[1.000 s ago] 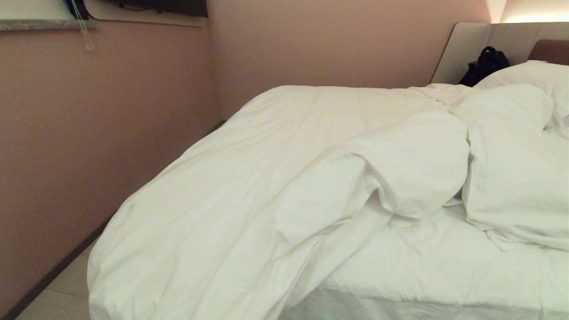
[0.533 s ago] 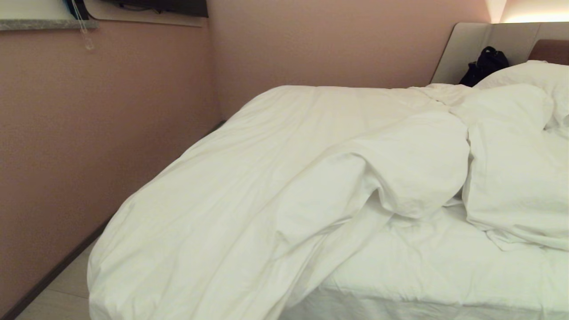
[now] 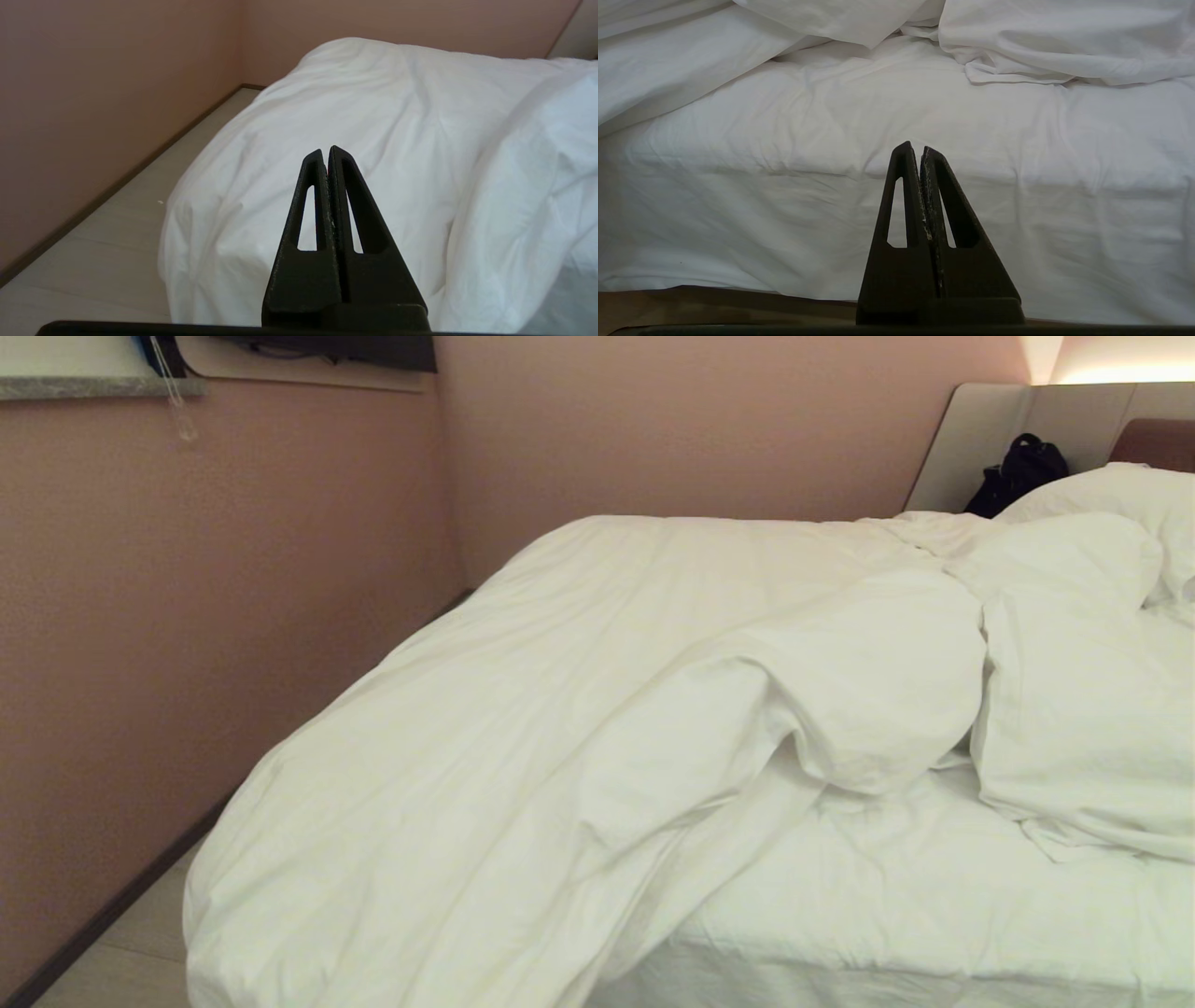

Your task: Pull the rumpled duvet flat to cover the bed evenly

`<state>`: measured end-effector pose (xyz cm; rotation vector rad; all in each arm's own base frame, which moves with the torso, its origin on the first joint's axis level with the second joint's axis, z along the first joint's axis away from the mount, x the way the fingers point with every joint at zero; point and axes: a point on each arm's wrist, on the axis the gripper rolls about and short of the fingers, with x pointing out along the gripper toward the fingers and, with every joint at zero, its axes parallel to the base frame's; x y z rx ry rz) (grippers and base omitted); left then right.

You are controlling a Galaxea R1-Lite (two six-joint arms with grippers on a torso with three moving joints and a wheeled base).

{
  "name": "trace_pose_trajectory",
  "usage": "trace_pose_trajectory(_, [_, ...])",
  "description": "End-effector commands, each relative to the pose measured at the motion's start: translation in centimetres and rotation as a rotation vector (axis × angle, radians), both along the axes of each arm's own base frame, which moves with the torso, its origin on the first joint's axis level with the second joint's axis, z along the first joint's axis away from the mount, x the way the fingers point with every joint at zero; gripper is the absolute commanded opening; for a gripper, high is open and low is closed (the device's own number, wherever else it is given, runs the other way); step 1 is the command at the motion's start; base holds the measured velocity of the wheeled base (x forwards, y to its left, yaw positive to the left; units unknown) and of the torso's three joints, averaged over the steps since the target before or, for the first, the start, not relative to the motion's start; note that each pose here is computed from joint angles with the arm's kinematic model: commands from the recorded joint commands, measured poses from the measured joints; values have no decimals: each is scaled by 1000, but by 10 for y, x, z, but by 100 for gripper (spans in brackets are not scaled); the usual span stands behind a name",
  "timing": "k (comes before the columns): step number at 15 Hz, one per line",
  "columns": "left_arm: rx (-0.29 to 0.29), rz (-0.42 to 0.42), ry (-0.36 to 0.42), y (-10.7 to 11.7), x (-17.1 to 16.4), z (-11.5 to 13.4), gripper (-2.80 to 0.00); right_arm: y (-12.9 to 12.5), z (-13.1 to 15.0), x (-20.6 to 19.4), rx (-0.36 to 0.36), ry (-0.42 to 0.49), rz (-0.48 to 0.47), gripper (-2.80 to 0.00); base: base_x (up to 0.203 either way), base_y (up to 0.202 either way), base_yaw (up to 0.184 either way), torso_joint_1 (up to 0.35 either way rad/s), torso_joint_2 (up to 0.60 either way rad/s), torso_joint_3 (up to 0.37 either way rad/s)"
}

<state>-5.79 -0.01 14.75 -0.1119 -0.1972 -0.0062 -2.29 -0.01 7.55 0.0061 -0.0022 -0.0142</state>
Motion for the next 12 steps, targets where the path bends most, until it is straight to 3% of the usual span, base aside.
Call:
trace_pose_trajectory(1, [2,-11,37,0,5,-9,-280,0,0,0,0,1,0,-280,0,0,0,0,0,0])
trace_pose_trajectory(4, [13,-11,64,0,9,-16,-280,0,0,0,0,1,0,-280,0,0,0,0,0,0])
trace_pose_trajectory(7, [73,2,91,0,13,-23,-280,0,0,0,0,1,0,-280,0,0,0,0,0,0])
trace_pose_trajectory(12, [77,-1,146,0,19,-37,-280,0,0,0,0,1,0,-280,0,0,0,0,0,0])
